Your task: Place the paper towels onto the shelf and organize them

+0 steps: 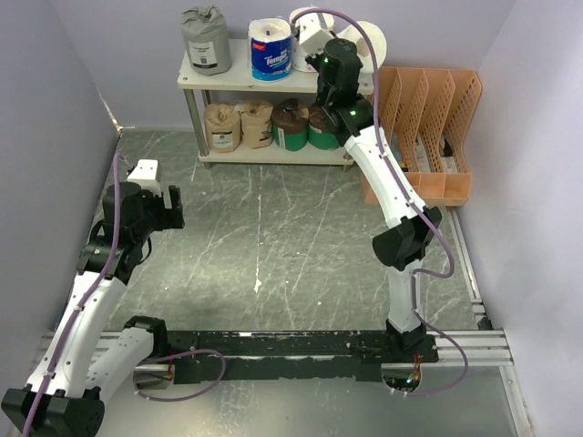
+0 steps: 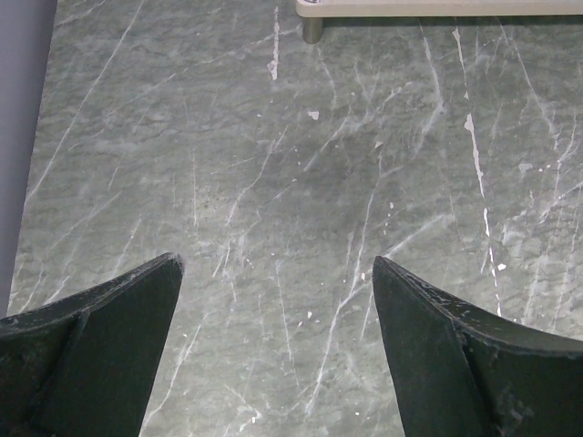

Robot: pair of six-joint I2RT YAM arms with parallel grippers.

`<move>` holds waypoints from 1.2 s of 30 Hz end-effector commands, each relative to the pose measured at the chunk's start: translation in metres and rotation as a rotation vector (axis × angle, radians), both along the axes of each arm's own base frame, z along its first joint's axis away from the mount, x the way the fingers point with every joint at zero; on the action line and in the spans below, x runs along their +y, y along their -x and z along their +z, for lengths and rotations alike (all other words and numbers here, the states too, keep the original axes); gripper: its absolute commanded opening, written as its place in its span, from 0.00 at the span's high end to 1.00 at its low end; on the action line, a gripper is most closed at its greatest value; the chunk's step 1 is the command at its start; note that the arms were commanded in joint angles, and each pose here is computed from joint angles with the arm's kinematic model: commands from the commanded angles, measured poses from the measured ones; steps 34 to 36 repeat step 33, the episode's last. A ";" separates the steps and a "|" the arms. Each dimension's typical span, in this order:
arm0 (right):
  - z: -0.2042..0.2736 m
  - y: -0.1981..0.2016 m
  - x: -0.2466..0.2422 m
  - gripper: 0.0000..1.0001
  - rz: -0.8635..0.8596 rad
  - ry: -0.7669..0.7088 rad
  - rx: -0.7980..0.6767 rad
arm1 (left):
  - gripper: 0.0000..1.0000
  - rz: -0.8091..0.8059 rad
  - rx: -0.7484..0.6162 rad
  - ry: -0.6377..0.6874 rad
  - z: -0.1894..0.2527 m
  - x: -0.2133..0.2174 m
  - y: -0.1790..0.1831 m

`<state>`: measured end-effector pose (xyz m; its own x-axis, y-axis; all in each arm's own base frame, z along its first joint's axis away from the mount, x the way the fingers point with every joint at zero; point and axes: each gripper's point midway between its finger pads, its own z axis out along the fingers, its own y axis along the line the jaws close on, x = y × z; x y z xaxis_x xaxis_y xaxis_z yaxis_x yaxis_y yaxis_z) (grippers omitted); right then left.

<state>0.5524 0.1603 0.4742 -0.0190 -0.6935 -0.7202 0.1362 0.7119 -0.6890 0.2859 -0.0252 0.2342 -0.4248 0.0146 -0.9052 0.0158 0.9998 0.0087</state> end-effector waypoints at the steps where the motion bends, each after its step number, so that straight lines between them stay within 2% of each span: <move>1: 0.009 -0.005 0.008 0.88 0.043 -0.087 -0.060 | 0.04 0.023 -0.044 -0.003 0.006 0.005 -0.005; 2: 0.010 -0.004 0.008 0.84 0.049 -0.096 -0.064 | 0.04 0.024 -0.043 -0.003 0.006 0.006 -0.005; 6: 0.019 0.003 0.008 0.48 0.066 -0.138 -0.093 | 0.04 0.021 -0.046 0.001 0.007 0.005 -0.005; 7: 0.021 0.005 0.009 0.43 0.070 -0.146 -0.097 | 0.04 0.021 -0.046 0.001 0.007 0.005 -0.005; 10: 0.025 0.008 0.008 0.39 0.075 -0.147 -0.099 | 0.04 0.020 -0.045 0.003 0.007 0.005 -0.005; 13: 0.027 0.008 0.010 0.30 0.073 -0.140 -0.112 | 0.04 0.020 -0.045 0.002 0.007 0.005 -0.005; 14: 0.039 0.016 0.008 0.21 0.072 -0.151 -0.138 | 0.04 0.021 -0.044 0.002 0.007 0.005 -0.005; 15: 0.047 0.022 0.006 0.05 0.067 -0.162 -0.163 | 0.04 0.020 -0.043 0.002 0.007 0.005 -0.005; 16: 0.055 0.028 0.008 0.01 0.068 -0.173 -0.187 | 0.04 0.021 -0.043 0.002 0.007 0.005 -0.005; 19: 0.071 0.053 0.018 0.00 0.094 -0.285 -0.259 | 0.04 0.028 -0.041 0.000 0.006 0.007 -0.005; 21: 0.066 0.069 0.031 0.00 0.195 -0.435 -0.214 | 0.04 0.037 -0.038 0.000 0.006 0.009 -0.005; 23: 0.040 0.084 0.057 0.00 0.353 -0.625 -0.094 | 0.04 0.051 -0.044 0.004 0.008 0.012 -0.005; 26: -0.005 0.124 0.076 0.00 0.413 -0.978 -0.015 | 0.04 0.063 -0.044 0.012 0.007 0.016 -0.004; 28: -0.041 0.148 0.088 0.00 0.420 -1.112 0.061 | 0.04 0.069 -0.039 0.015 0.004 0.018 -0.004; 30: -0.071 0.167 0.094 0.00 0.453 -1.207 0.126 | 0.04 0.075 -0.032 0.017 -0.001 0.020 -0.003; 32: -0.086 0.182 0.084 0.00 0.486 -1.310 0.075 | 0.04 0.080 -0.029 0.021 -0.006 0.022 -0.002; 33: -0.100 0.184 0.075 0.00 0.432 -1.357 0.063 | 0.04 0.083 -0.030 0.025 -0.008 0.023 -0.002; 36: -0.100 0.184 0.075 0.00 0.432 -1.357 0.063 | 0.04 0.083 -0.030 0.025 -0.008 0.023 -0.002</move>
